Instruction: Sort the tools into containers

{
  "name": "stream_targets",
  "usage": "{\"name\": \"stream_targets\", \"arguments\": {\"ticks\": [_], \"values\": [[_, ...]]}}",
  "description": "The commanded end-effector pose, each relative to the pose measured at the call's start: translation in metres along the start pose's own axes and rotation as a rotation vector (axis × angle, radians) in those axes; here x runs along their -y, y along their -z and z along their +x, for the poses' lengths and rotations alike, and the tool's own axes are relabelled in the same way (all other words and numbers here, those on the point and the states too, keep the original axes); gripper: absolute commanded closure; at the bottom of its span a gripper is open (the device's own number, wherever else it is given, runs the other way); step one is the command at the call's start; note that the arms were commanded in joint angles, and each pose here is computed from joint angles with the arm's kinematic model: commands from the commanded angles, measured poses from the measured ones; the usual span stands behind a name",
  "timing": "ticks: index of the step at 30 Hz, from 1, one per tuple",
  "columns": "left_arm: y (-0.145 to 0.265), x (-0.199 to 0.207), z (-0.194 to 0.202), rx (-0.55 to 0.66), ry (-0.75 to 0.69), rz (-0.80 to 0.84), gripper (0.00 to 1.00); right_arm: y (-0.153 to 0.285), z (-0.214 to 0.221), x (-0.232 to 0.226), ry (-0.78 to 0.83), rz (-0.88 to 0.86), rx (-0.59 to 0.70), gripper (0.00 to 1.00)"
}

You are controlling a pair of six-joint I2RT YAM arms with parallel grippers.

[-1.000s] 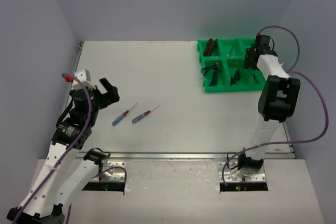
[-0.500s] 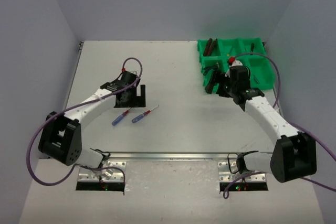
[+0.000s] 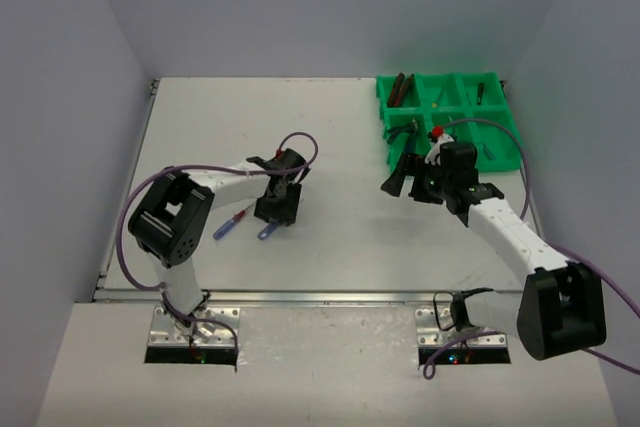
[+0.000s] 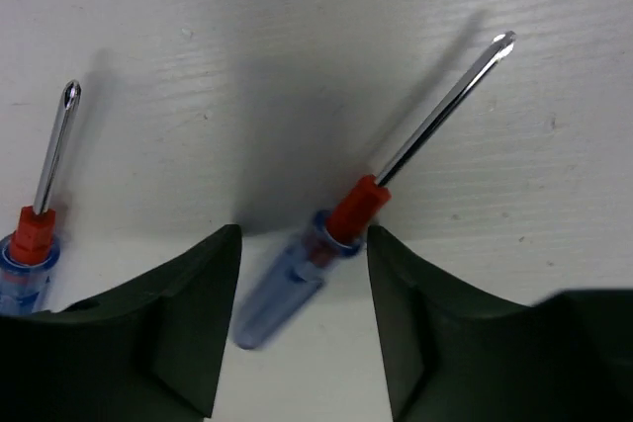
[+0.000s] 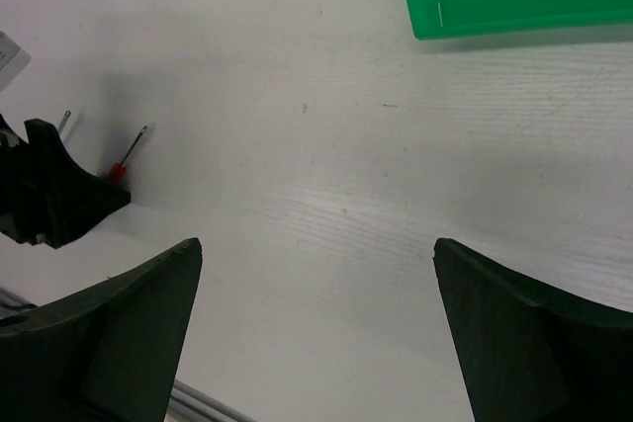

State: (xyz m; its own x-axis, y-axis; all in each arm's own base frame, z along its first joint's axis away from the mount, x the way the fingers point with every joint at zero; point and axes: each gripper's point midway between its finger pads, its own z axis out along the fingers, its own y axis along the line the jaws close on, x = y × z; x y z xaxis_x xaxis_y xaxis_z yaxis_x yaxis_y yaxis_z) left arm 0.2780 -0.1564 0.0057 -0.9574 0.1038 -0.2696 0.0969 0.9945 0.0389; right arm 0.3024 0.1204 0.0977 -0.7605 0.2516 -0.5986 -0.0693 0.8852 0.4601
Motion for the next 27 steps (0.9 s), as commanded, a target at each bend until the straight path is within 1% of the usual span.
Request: {"name": "stream_targets", "arguments": {"ticks": [1,2,4,5,7,8,9,10,11,12,14,15,17,19,21,23,24,27], "values": [[-0.009,0.006,-0.002,0.022,-0.006,-0.039,0.54,0.008,-0.022,-0.007,0.033,-0.026,0.107,0.01],[-0.010,0.007,0.000,0.022,-0.011,-0.042,0.59,0.008,-0.021,-0.007,0.031,-0.026,0.110,0.01],[-0.014,0.006,0.004,0.020,-0.011,-0.047,0.78,0.007,-0.021,-0.009,0.034,-0.041,0.115,0.01],[-0.014,0.006,0.005,0.023,-0.008,-0.046,0.90,0.007,-0.021,-0.013,0.034,-0.063,0.117,0.01],[-0.012,0.007,0.004,0.042,-0.002,-0.043,0.98,0.006,-0.014,-0.021,0.018,-0.117,0.098,0.01],[-0.005,0.009,-0.001,0.070,0.007,-0.029,1.00,0.006,-0.012,-0.029,0.020,-0.171,0.090,0.01],[-0.003,0.011,-0.002,0.076,0.008,-0.025,1.00,0.005,-0.011,-0.030,0.020,-0.182,0.084,0.01],[0.005,0.016,-0.007,0.110,0.024,0.009,1.00,0.003,-0.006,-0.042,0.021,-0.256,0.053,0.01],[0.014,0.023,-0.014,0.149,0.039,0.057,1.00,0.004,-0.002,-0.055,0.026,-0.336,0.025,0.01],[0.020,0.033,-0.020,0.179,0.048,0.111,1.00,0.005,-0.003,-0.063,0.033,-0.388,0.018,0.01],[0.037,0.045,-0.029,0.237,0.076,0.198,1.00,0.009,0.005,-0.080,0.020,-0.506,-0.036,0.01],[0.052,0.050,-0.033,0.276,0.107,0.255,1.00,0.017,0.014,-0.095,0.028,-0.618,-0.088,0.01],[0.076,0.069,-0.048,0.358,0.154,0.392,1.00,0.028,0.018,-0.117,0.065,-0.745,-0.098,0.01],[0.102,0.085,-0.056,0.408,0.194,0.522,1.00,0.029,0.023,-0.132,0.113,-0.767,-0.115,0.01],[0.123,0.097,-0.061,0.434,0.247,0.632,1.00,0.026,0.028,-0.141,0.136,-0.750,-0.124,0.02],[0.140,0.108,-0.066,0.472,0.271,0.730,1.00,0.024,0.032,-0.152,0.145,-0.759,-0.114,0.05],[0.149,0.112,-0.068,0.480,0.286,0.775,1.00,0.025,0.036,-0.155,0.124,-0.771,-0.123,0.06],[0.179,0.126,-0.072,0.524,0.286,0.923,1.00,0.023,0.044,-0.168,0.114,-0.790,-0.123,0.13]]}}
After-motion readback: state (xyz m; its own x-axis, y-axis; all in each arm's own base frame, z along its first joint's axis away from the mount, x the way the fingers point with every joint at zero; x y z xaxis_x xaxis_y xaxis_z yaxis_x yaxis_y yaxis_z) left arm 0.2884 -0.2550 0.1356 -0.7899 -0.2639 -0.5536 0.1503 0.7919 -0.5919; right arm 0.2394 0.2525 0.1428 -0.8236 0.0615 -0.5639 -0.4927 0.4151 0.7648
